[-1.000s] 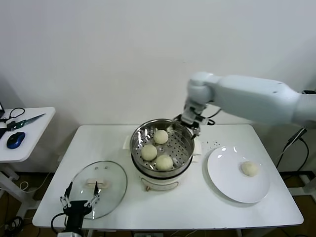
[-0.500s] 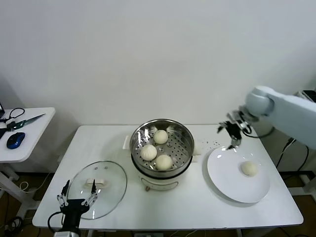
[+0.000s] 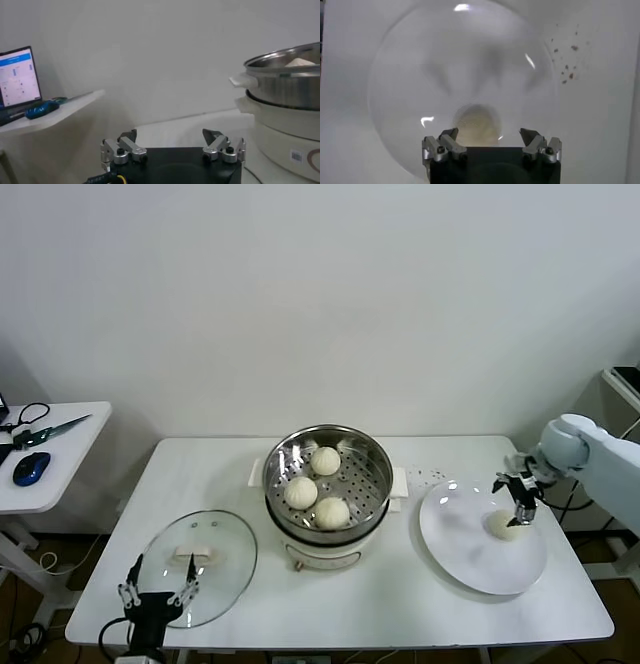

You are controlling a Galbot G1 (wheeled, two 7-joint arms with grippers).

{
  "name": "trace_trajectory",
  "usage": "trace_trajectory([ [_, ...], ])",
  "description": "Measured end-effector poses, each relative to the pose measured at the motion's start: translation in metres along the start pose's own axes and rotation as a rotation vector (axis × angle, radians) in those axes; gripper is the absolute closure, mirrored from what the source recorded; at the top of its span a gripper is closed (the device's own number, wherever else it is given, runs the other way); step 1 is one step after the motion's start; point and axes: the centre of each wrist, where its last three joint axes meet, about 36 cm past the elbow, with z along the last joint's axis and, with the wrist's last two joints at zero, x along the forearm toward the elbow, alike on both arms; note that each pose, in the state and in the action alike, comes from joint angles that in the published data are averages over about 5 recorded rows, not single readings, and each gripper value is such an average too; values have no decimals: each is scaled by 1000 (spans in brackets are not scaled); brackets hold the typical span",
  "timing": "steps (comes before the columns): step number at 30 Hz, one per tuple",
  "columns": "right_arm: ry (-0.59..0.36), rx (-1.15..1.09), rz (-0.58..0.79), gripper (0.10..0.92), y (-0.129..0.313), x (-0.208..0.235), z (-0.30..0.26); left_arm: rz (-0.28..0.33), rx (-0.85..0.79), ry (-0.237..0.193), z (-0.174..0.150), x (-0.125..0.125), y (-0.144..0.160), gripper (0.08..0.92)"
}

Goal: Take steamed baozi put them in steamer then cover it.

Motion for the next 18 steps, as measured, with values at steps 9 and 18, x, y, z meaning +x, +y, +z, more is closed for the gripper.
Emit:
trace_trajectory([
  [9,26,-29,-28,200,6,-28,12,-3,-14,14,5,1,0,177],
  [18,27,-38,-38,200,2,-41,11,1,-18,14,6,1,-1,177],
])
